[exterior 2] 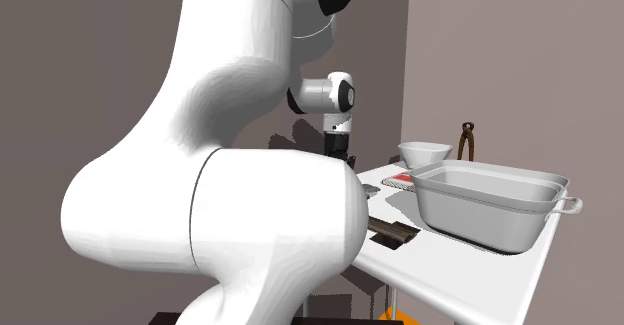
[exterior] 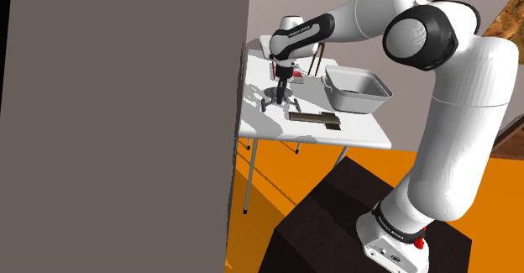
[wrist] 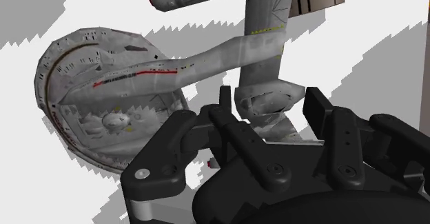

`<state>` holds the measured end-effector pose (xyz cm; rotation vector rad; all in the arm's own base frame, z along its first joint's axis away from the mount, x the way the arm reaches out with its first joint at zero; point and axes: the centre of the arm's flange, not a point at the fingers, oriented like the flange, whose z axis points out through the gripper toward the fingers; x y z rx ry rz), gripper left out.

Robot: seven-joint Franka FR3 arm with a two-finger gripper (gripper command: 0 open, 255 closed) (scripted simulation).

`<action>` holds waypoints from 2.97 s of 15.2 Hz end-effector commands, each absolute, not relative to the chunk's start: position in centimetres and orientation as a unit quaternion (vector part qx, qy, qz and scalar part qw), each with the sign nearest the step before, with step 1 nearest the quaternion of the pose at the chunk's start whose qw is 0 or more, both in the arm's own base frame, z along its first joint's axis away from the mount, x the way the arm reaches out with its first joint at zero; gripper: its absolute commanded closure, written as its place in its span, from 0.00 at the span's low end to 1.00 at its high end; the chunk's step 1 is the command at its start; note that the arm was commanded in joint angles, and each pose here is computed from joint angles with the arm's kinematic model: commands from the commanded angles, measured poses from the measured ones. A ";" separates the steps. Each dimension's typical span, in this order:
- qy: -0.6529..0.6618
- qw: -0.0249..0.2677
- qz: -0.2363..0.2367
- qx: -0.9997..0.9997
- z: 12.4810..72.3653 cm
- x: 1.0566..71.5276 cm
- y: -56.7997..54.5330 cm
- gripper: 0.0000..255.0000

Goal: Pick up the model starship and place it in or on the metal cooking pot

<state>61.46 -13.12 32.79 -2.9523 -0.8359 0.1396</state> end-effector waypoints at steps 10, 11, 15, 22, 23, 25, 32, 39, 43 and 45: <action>-0.272 0.035 0.045 -0.961 38.5 61.5 -13.1 1.00; -0.272 0.035 0.045 -0.961 39.0 61.5 -13.1 1.00; -0.272 0.035 0.045 -0.961 41.1 61.5 -13.1 1.00; -0.272 0.035 0.045 -0.961 44.8 61.5 -13.1 1.00; -0.272 0.035 0.045 -0.961 45.4 61.5 -13.1 1.00; -0.272 0.035 0.045 -0.961 46.4 61.5 -13.1 1.00; -0.272 0.035 0.045 -0.961 50.1 61.5 -13.1 1.00; -0.272 0.035 0.045 -0.961 53.8 61.5 -13.1 1.00; -0.272 0.035 0.045 -0.961 54.4 59.1 -16.3 1.00; -0.272 0.035 0.045 -0.961 54.6 57.6 -18.4 1.00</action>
